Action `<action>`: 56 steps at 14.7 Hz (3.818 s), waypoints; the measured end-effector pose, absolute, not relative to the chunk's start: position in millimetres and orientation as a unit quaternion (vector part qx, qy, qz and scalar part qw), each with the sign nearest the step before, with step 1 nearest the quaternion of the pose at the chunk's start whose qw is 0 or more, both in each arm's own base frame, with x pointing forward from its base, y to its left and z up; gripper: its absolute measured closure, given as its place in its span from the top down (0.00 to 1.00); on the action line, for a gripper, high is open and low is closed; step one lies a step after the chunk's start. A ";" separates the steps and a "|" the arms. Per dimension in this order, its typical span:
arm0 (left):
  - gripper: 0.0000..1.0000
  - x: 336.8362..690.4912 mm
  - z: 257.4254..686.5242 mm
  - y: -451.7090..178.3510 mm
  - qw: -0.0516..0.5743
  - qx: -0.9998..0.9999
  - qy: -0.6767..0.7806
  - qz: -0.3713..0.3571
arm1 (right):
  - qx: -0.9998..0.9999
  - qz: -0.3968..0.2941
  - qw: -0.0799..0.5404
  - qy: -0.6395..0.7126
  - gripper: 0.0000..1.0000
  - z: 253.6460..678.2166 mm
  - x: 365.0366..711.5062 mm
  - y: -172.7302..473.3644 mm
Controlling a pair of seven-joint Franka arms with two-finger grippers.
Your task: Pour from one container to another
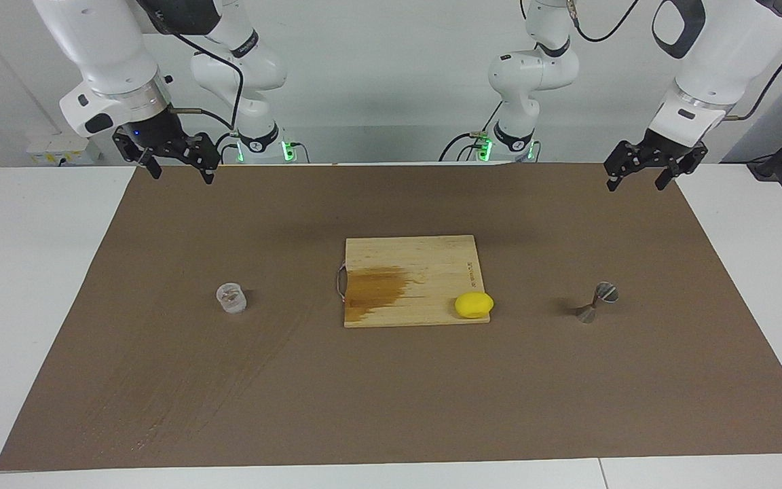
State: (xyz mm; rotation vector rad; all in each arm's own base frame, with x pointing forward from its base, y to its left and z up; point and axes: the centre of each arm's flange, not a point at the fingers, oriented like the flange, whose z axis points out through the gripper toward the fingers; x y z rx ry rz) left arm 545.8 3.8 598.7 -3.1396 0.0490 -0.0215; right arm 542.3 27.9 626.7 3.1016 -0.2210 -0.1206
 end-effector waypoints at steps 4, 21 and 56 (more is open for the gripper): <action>1.00 577.4 551.6 35.4 -0.017 -0.997 -0.077 -0.012 | 0.997 -0.039 0.015 -0.071 1.00 626.7 542.3 27.9; 1.00 614.1 417.2 75.2 -0.319 -0.547 -0.768 0.097 | 0.997 -0.039 0.015 -0.071 1.00 626.7 542.3 27.9; 0.81 578.7 347.7 76.4 -0.344 -0.396 -0.837 0.156 | 0.997 -0.039 0.015 -0.071 1.00 626.7 542.3 27.9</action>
